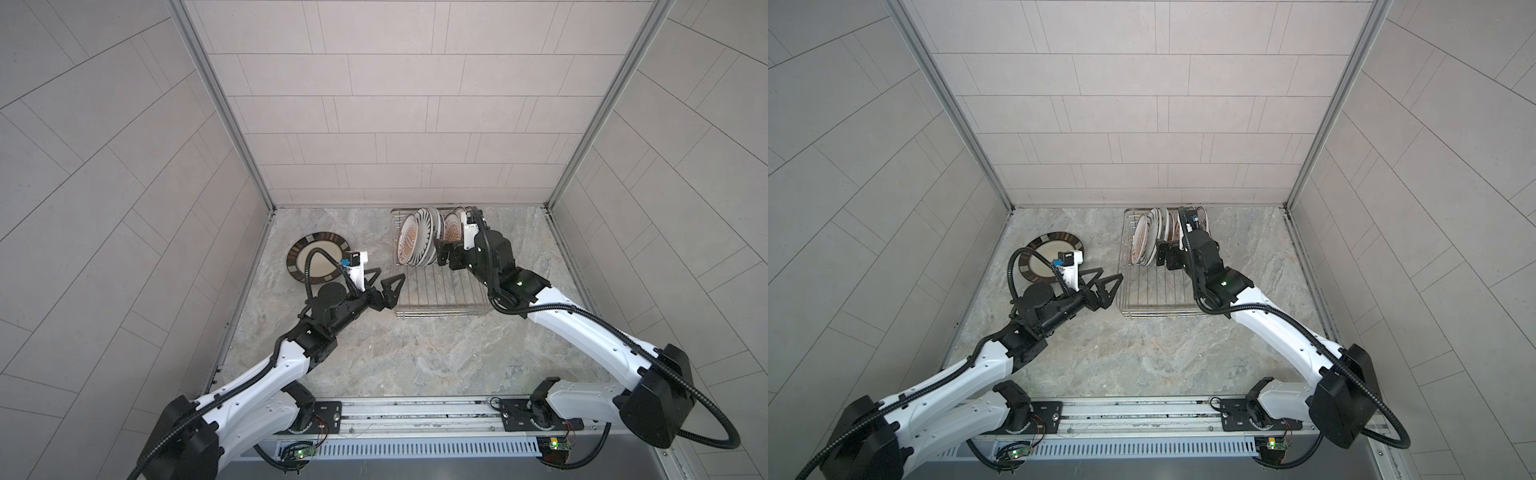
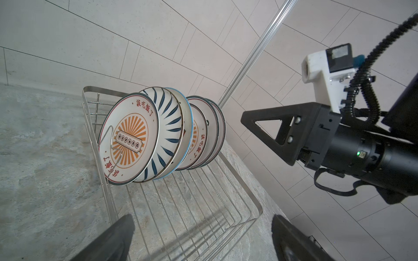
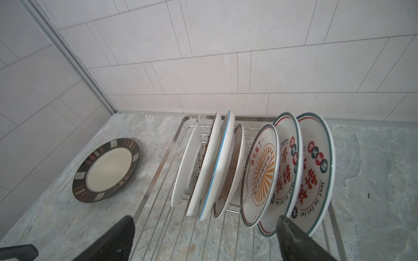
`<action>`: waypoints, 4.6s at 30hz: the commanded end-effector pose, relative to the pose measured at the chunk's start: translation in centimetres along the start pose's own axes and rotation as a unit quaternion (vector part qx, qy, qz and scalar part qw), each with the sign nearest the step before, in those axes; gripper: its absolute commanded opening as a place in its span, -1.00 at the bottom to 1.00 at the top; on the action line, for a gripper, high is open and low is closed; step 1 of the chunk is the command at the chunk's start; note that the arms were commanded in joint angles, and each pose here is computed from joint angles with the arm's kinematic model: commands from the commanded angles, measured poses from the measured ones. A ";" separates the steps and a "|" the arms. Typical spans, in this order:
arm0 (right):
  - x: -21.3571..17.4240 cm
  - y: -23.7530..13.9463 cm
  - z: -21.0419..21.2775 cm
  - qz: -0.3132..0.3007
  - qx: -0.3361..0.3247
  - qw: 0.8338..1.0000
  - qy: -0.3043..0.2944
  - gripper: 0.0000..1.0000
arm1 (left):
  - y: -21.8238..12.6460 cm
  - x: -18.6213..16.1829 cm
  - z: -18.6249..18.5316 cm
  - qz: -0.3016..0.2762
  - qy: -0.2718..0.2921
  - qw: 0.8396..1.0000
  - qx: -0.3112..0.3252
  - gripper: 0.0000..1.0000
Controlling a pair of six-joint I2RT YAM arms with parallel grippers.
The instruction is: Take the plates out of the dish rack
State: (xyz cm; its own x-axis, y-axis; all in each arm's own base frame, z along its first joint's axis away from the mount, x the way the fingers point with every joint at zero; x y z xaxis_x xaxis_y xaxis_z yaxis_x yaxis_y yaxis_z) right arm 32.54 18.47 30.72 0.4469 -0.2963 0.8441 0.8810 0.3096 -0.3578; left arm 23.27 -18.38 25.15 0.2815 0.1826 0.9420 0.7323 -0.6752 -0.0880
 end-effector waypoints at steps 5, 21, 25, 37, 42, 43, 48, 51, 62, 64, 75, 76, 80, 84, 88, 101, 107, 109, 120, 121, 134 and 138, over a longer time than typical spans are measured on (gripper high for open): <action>1.3 3.1 1.3 0.036 -0.029 0.999 -0.028 0.98 | 1.1 1.0 -0.7 -0.013 0.016 1.000 0.001 1.00; 2.8 9.1 2.6 0.098 -0.125 0.984 -0.084 0.95 | 1.4 1.4 -0.6 -0.035 0.027 0.998 0.044 1.00; 1.8 10.4 3.3 0.123 -0.111 0.982 -0.092 0.82 | 1.4 1.8 0.2 -0.023 0.046 0.995 0.081 1.00; 2.3 12.8 2.6 0.102 -0.206 0.966 -0.114 0.05 | 1.9 1.1 0.5 -0.020 0.028 0.996 0.083 1.00; 2.0 13.1 2.8 0.097 -0.225 0.961 -0.130 -0.05 | 2.2 1.0 0.2 -0.017 0.025 0.997 0.066 1.00; 1.8 13.3 2.8 0.099 -0.226 0.960 -0.129 -0.06 | 2.2 1.0 0.2 -0.016 0.025 0.997 0.069 1.00; 1.5 13.8 2.6 0.097 -0.237 0.958 -0.127 -0.25 | 2.4 1.5 0.1 -0.029 0.020 0.997 0.068 1.00; 1.5 14.0 2.1 0.089 -0.254 0.955 -0.125 -0.26 | 2.6 2.5 -0.5 -0.036 0.017 0.998 0.055 1.00; 0.7 15.1 1.3 0.105 -0.252 0.956 -0.110 -0.42 | 3.2 2.6 -0.9 -0.037 0.026 0.998 0.041 1.00; 0.6 15.2 1.1 0.103 -0.257 0.955 -0.108 -0.44 | 3.1 2.8 -1.0 -0.039 0.026 0.998 0.039 1.00; -0.1 16.2 0.9 0.107 -0.250 0.958 -0.090 -0.53 | 3.3 2.5 -0.8 -0.045 0.020 0.998 0.044 1.00; -0.1 16.3 0.9 0.107 -0.250 0.958 -0.087 -0.51 | 3.3 2.6 -0.9 -0.048 0.023 0.998 0.040 1.00; -0.4 16.5 0.8 0.105 -0.249 0.960 -0.077 -0.49 | 2.9 3.4 -1.5 -0.053 0.028 0.998 0.025 1.00; -0.7 16.9 0.8 0.106 -0.243 0.962 -0.062 -0.48 | 2.5 3.4 -1.4 -0.058 0.028 0.997 0.029 1.00; -0.6 17.0 0.8 0.105 -0.236 0.964 -0.055 -0.44 | 2.3 3.2 -1.2 -0.052 0.035 0.997 0.036 1.00; -0.8 17.2 0.2 0.101 -0.223 0.969 -0.021 -0.48 | 2.2 3.1 -1.2 -0.048 0.041 0.997 0.033 1.00; -0.6 17.3 0.5 0.105 -0.217 0.970 -0.021 -0.49 | 1.6 3.1 -1.0 -0.034 0.069 0.996 0.053 1.00; -0.5 17.2 0.2 0.102 -0.223 0.969 -0.021 -0.50 | 1.2 3.3 -0.9 -0.039 0.072 0.995 0.058 1.00; -0.7 17.1 0.1 0.088 -0.225 0.970 -0.010 -0.64 | 1.5 2.8 -0.8 -0.031 0.067 0.996 0.059 1.00; -0.6 17.1 0.1 0.086 -0.225 0.971 -0.009 -0.64 | 1.6 2.8 -0.7 -0.031 0.066 0.996 0.059 1.00; 1.4 14.9 1.8 0.046 -0.218 0.975 -0.017 -0.78 | 1.2 2.8 -0.5 -0.029 0.066 0.995 0.072 1.00; 1.8 14.4 2.0 0.040 -0.212 0.976 -0.014 -0.79 | 0.9 2.8 -0.4 -0.031 0.067 0.994 0.076 1.00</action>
State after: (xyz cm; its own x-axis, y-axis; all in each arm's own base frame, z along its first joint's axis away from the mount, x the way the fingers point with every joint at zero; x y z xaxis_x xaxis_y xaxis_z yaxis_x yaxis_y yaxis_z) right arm 47.20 24.77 23.91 0.5677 -0.2579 0.7818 0.7943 -0.0780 -0.6025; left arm 24.71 -19.16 26.88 0.1847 0.1078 0.9769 0.8212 -0.5629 -0.0932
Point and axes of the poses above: each gripper's point midway between its finger pads, its own y axis out along the fingers, its own z axis along the line the jaws close on, x = y × z, the point moved 6 cm from there along -y, back along the fingers, and after that the axes turned 12 degrees about y, right-handed, at the moved point
